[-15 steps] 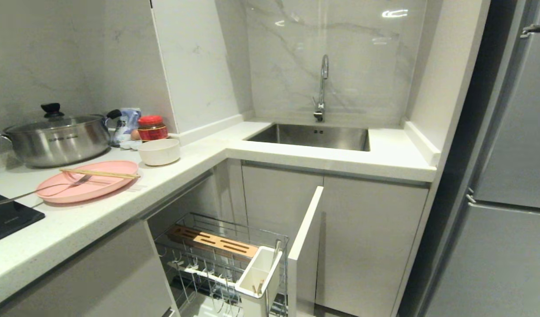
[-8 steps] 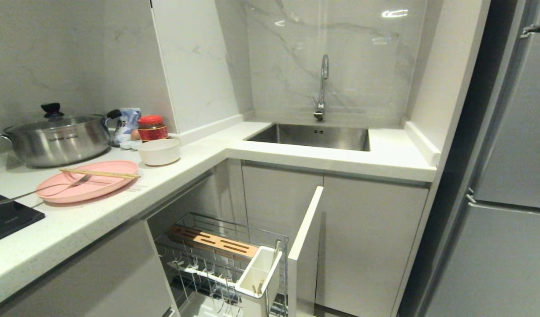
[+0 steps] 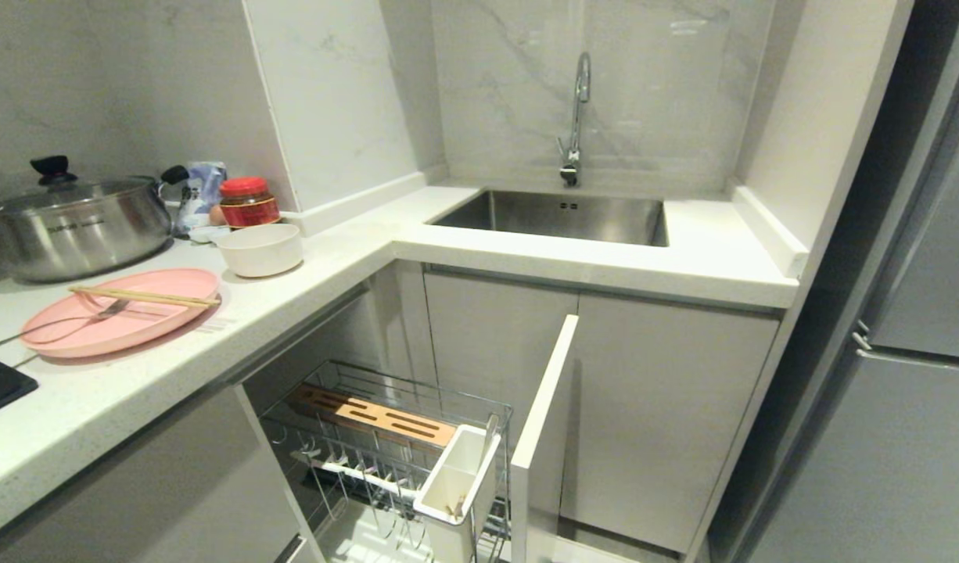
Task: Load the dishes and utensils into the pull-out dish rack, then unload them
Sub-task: Pick up the chopsticks and place it in the cupboard
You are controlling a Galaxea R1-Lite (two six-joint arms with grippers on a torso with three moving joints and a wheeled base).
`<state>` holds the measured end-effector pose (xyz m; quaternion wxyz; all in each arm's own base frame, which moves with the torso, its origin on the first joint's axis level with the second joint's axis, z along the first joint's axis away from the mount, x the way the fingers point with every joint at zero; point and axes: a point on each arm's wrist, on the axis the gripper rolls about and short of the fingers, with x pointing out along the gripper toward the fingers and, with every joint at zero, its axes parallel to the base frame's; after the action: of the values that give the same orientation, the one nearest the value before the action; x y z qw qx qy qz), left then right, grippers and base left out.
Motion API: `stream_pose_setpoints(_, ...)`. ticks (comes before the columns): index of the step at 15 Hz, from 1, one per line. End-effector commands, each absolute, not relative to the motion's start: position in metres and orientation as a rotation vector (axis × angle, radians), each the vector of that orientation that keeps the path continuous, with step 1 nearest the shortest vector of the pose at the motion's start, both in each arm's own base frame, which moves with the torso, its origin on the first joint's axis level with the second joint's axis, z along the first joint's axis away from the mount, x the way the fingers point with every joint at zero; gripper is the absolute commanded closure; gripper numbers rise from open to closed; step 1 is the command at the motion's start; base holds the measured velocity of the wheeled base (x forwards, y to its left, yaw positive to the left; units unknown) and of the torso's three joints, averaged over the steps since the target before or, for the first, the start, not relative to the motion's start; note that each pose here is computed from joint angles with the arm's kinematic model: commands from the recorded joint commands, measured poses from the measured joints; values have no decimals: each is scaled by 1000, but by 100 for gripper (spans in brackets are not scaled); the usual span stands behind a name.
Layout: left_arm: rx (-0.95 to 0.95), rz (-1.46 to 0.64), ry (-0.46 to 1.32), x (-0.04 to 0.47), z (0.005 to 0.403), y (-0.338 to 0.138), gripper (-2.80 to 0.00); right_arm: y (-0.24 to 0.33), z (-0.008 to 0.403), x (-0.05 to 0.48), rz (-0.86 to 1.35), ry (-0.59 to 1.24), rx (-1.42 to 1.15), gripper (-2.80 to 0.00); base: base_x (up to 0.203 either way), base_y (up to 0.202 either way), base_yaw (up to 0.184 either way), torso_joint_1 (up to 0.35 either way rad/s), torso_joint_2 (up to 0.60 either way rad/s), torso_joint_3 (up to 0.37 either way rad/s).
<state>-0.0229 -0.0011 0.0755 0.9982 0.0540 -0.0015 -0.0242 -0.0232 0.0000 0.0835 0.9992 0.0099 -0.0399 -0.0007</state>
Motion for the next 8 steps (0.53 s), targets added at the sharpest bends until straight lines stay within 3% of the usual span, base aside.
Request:
stream_pose_setpoints(1, 109, -49, 5, -22, 74, -1, 0, 0, 76, -21, -1, -54, 20, 0, 0, 0, 0, 7, 2, -188)
stream_pose_setpoints(8, 107, -49, 3, -22, 74, -1, 0, 0, 76, -21, -1, -54, 20, 0, 0, 0, 0, 3, 3, -200)
